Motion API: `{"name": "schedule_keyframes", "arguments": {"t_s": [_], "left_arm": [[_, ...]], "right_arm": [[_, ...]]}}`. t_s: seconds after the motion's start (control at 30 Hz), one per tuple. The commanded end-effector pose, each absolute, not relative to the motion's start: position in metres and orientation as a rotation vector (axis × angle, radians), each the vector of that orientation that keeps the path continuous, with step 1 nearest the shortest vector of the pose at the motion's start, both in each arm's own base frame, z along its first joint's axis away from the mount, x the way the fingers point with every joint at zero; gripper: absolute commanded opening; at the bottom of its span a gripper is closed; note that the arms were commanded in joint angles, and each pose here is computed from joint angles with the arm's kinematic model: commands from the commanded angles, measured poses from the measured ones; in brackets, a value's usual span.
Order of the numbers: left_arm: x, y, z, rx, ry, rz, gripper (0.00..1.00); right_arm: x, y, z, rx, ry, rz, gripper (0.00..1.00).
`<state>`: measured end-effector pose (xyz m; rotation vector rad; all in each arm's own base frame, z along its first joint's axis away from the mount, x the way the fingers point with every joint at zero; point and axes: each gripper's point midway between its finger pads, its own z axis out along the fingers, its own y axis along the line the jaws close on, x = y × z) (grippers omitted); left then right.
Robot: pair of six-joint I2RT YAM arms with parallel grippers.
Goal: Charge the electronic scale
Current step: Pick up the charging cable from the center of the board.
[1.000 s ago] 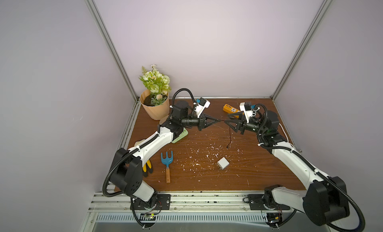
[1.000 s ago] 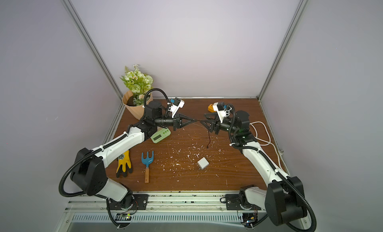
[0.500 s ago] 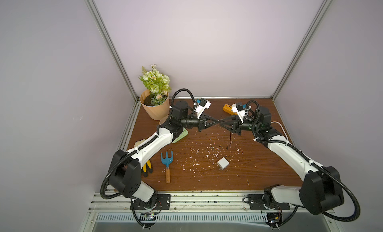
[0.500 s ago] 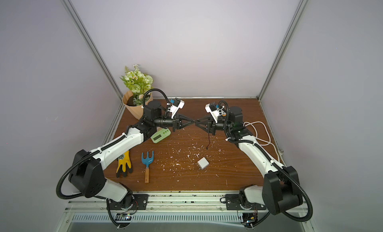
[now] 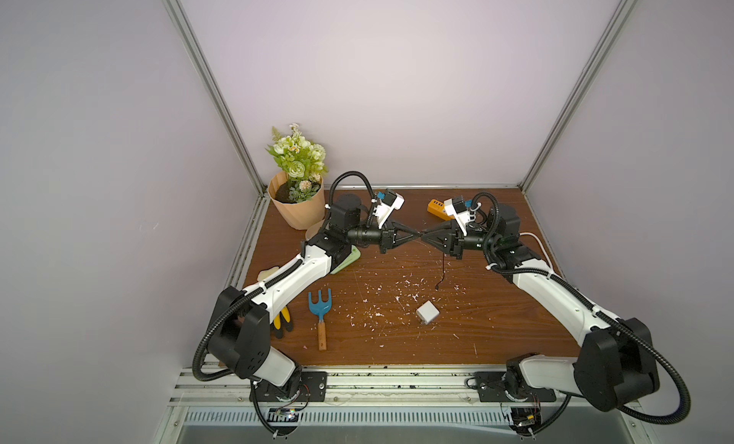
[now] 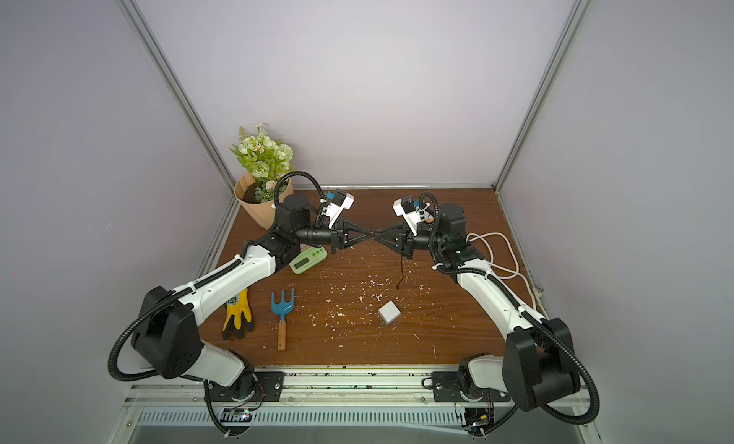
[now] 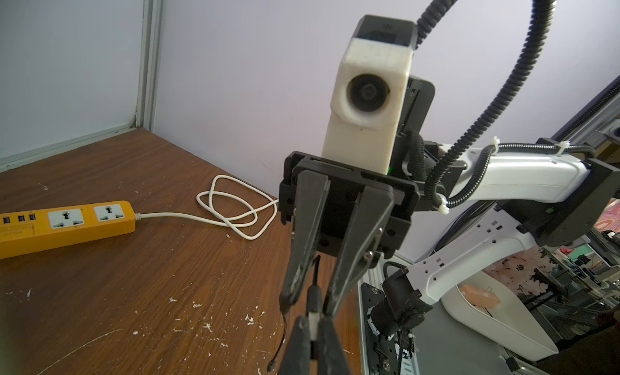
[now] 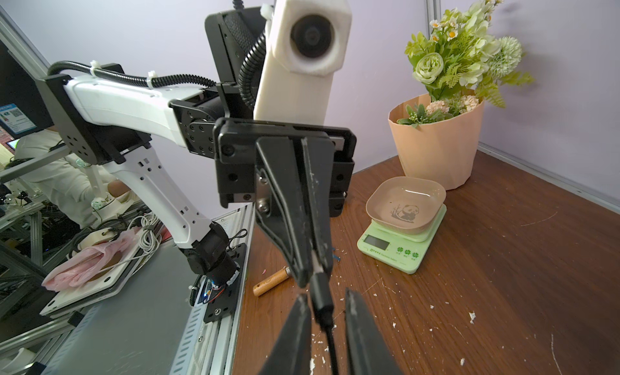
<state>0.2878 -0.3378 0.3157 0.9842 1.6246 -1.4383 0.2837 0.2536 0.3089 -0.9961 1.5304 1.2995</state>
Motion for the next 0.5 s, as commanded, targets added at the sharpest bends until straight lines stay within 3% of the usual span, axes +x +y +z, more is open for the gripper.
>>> {"name": "schedule_keyframes", "arguments": {"t_s": [0.0,0.1,0.23,0.3,0.37,0.43,0.47], "left_arm": [[0.274,-0.34,0.332,1.031,1.545,-1.447,0.07],[0.274,-0.34,0.332,1.03,1.545,-1.449,0.07],[0.274,-0.34,0.333,1.03,1.54,-1.444,0.07],[0.274,-0.34,0.331,1.034,1.538,-1.441,0.1],[0.275,-0.339,0.33,1.03,1.539,-1.422,0.27],[0.279,-0.337,0.326,1.01,1.557,-1.371,0.5],[0.283,-0.335,0.323,0.995,1.57,-1.331,0.56]], "right_arm": [[0.271,0.254,0.337,-1.064,1.41,1.288,0.21],[0.269,0.254,0.336,-1.075,1.405,1.293,0.15],[0.266,0.254,0.334,-1.089,1.397,1.293,0.0],[0.266,0.254,0.334,-1.094,1.392,1.29,0.0],[0.266,0.254,0.332,-1.096,1.396,1.277,0.0],[0.269,0.251,0.331,-1.086,1.413,1.257,0.0],[0.27,0.25,0.33,-1.08,1.42,1.251,0.0]]}}
